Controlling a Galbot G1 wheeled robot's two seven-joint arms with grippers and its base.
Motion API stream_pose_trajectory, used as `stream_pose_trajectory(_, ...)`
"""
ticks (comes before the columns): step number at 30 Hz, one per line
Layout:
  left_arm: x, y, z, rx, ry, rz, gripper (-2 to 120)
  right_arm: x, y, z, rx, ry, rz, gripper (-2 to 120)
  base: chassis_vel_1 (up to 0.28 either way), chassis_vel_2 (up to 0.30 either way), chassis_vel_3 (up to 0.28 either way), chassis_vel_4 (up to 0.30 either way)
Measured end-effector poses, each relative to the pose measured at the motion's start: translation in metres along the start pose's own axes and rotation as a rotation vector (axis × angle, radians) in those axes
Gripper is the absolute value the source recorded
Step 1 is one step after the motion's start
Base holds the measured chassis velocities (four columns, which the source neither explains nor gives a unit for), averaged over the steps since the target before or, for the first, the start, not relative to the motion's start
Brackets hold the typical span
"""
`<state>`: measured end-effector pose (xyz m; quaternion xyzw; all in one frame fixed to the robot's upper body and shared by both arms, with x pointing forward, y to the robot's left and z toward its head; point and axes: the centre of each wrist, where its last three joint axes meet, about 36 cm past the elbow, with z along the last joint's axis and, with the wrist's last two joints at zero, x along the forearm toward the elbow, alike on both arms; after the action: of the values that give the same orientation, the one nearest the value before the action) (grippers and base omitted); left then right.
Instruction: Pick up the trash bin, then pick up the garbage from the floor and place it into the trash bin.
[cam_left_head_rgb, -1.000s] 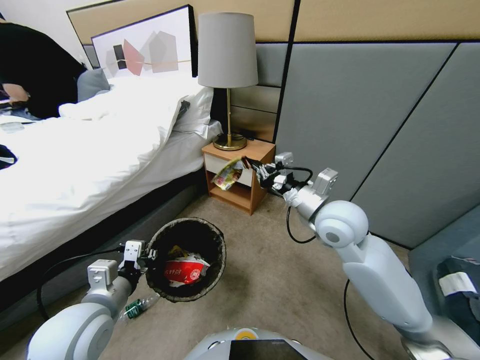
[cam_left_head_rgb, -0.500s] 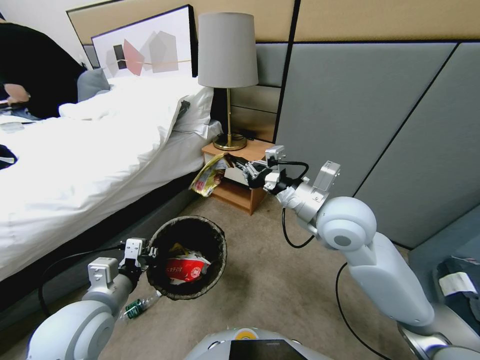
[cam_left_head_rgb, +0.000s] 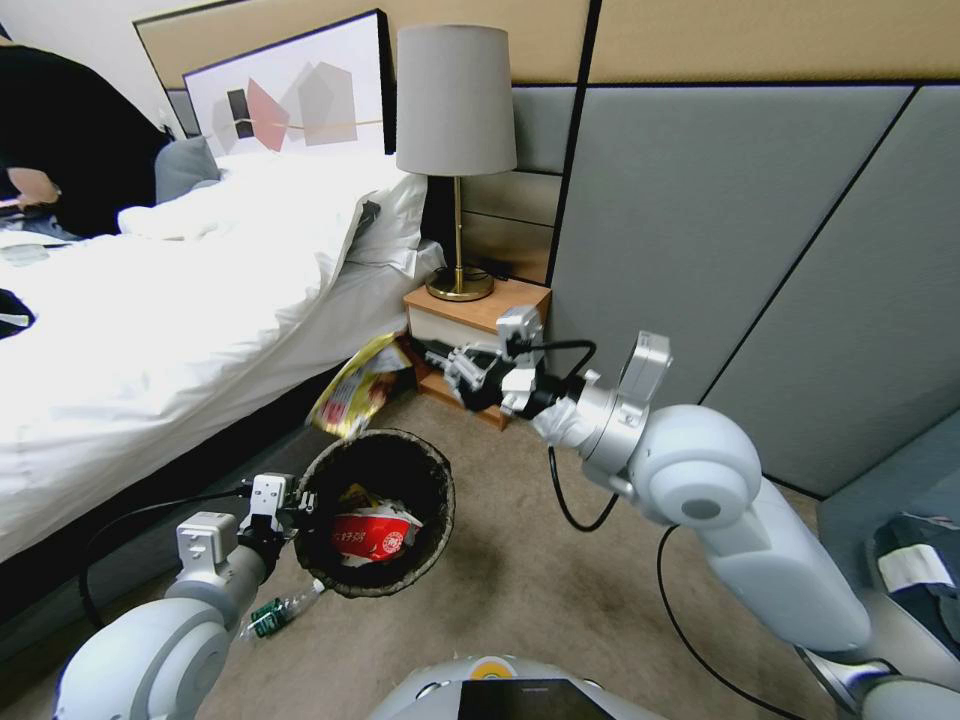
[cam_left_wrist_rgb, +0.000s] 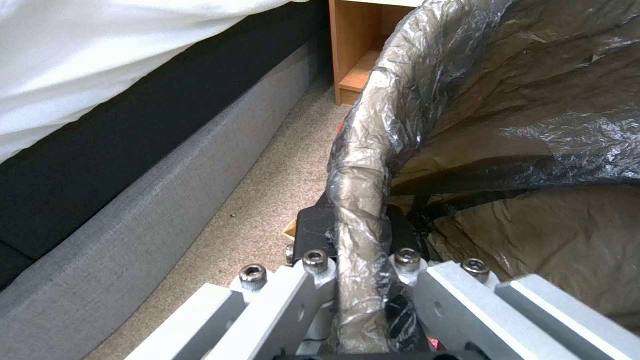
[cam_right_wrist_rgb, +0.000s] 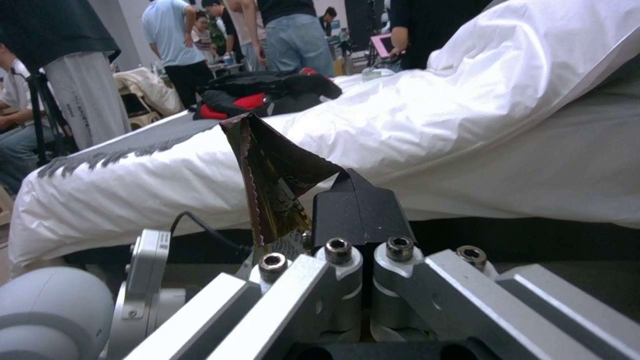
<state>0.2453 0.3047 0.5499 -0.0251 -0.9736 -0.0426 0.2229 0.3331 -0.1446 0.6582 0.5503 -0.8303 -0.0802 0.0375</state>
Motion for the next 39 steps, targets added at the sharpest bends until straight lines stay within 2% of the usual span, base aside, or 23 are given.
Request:
stream_pose_trajectory(21, 0.0, 0.0, 0.0, 0.003, 0.001, -0.001, 1, 0.0, 0.0, 0.021, 0.007, 0.073, 0.004, 0, 0.0, 0.0, 0.0, 0.0)
stream_pose_trajectory(30, 0.0, 0.0, 0.001, 0.004, 0.002, 0.001, 1, -0.011, -0.023, 0.047, 0.015, 0.136, 0.063, 0, 0.0, 0.0, 0.0, 0.0)
stream_pose_trajectory(39, 0.0, 0.0, 0.0, 0.005, -0.001, 0.002, 1, -0.014, -0.031, 0.062, 0.009, 0.169, 0.089, 0, 0.0, 0.0, 0.0, 0.0)
